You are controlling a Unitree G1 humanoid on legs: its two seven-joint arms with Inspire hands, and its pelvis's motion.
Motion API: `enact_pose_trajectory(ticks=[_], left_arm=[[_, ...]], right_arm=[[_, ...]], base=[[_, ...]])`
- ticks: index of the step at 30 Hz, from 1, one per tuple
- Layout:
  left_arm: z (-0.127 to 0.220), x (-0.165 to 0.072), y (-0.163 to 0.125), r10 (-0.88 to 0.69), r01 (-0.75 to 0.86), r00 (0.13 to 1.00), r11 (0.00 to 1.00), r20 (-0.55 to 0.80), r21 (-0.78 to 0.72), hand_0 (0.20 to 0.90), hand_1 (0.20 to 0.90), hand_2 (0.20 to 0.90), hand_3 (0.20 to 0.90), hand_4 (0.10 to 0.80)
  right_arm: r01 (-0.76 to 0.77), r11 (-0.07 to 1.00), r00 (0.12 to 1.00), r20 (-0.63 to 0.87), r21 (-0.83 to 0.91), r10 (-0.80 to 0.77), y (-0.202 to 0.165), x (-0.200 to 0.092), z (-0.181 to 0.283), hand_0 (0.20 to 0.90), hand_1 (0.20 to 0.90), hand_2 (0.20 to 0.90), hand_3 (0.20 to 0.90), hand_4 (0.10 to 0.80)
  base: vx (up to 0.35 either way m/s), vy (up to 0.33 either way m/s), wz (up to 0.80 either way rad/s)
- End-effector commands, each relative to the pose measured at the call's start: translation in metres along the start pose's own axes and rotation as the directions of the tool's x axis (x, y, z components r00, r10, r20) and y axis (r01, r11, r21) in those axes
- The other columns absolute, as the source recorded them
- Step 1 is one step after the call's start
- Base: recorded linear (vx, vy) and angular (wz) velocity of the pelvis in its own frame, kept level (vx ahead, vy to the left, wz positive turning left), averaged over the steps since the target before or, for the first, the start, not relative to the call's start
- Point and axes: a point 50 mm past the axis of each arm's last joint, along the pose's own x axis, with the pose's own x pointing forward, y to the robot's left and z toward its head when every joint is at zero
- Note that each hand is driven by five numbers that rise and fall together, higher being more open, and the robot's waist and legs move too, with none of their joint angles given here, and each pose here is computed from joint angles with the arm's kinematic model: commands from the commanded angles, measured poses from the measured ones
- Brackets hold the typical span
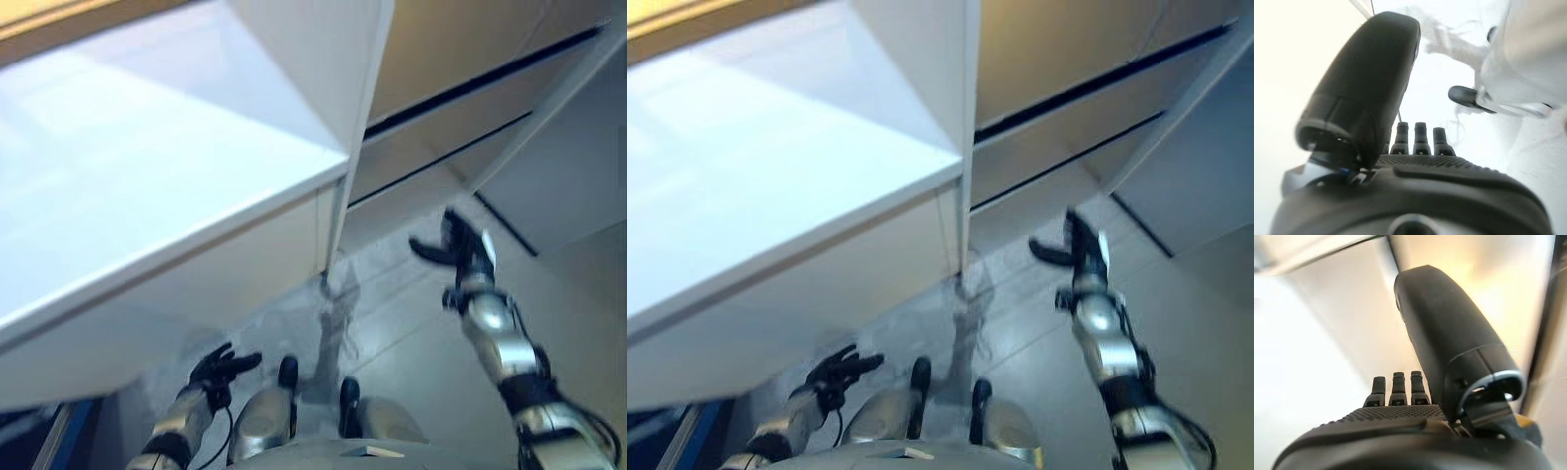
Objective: Put drinks into fridge and close the fridge
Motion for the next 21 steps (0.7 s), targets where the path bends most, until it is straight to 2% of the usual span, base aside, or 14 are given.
enact_pose_trajectory(ticks=[1, 5, 8, 10, 12, 13, 15, 21], left_arm=[[-0.014, -0.003, 0.018, 0.028, -0.027, 0.999, 0.999, -0.024, 0.016, 0.9, 0.9, 0.9, 0.9, 0.8], [-0.026, -0.003, 0.026, 0.004, -0.001, 0.999, 0.999, -0.052, 0.049, 0.9, 0.9, 0.9, 0.9, 0.8], [-0.033, -0.004, 0.028, -0.003, 0.006, 0.999, 0.998, -0.054, 0.06, 0.9, 0.9, 0.9, 0.9, 0.8], [-0.038, -0.005, 0.027, -0.015, 0.019, 0.998, 0.998, -0.053, 0.062, 0.9, 0.9, 0.9, 0.9, 0.8], [-0.04, -0.005, 0.027, -0.022, 0.026, 0.998, 0.997, -0.055, 0.075, 0.9, 0.9, 0.9, 0.9, 0.8], [-0.044, -0.005, 0.026, -0.025, 0.032, 0.997, 0.995, -0.073, 0.094, 0.9, 0.9, 0.9, 0.9, 0.8], [-0.053, -0.006, 0.026, -0.002, 0.011, 0.994, 0.996, -0.105, 0.083, 0.9, 0.9, 0.9, 0.9, 0.8], [-0.063, -0.008, 0.021, -0.01, 0.022, 0.99, 0.996, -0.142, 0.081, 0.9, 0.9, 0.9, 0.9, 0.8]], right_arm=[[0.031, 0.997, 1.0, -0.001, -0.071, -0.031, -0.009, -0.008, -0.016, 0.9, 0.9, 0.9, 0.9, 0.8], [0.019, 0.986, 0.936, -0.344, -0.166, -0.076, -0.026, -0.037, -0.101, 0.9, 0.9, 0.9, 0.9, 0.8], [-0.017, 0.982, 0.879, -0.471, -0.189, -0.076, -0.033, -0.058, -0.134, 0.9, 0.9, 0.9, 0.9, 0.8], [-0.086, 0.98, 0.784, -0.619, -0.177, -0.043, -0.033, -0.081, -0.162, 0.9, 0.9, 0.9, 0.9, 0.8], [-0.111, 0.978, 0.744, -0.667, -0.175, -0.035, -0.034, -0.092, -0.173, 0.9, 0.9, 0.9, 0.9, 0.8], [-0.124, 0.982, 0.678, -0.735, -0.145, -0.022, -0.033, -0.107, -0.186, 0.9, 0.9, 0.9, 0.9, 0.8], [-0.106, 0.988, 0.613, -0.789, -0.114, -0.025, -0.031, -0.119, -0.195, 0.9, 0.9, 0.9, 0.9, 0.8], [-0.146, 0.985, 0.557, -0.831, -0.088, 0.008, -0.026, -0.129, -0.202, 0.9, 0.9, 0.9, 0.9, 0.8]], base=[[-0.073, -0.007, -0.28], [-0.07, -0.018, -0.22], [-0.015, -0.003, -0.02], [0.0, 0.0, 0.0], [-0.012, -0.004, -0.07], [-0.016, -0.009, -0.07], [-0.011, -0.007, -0.07], [-0.003, 0.0, -0.03]])
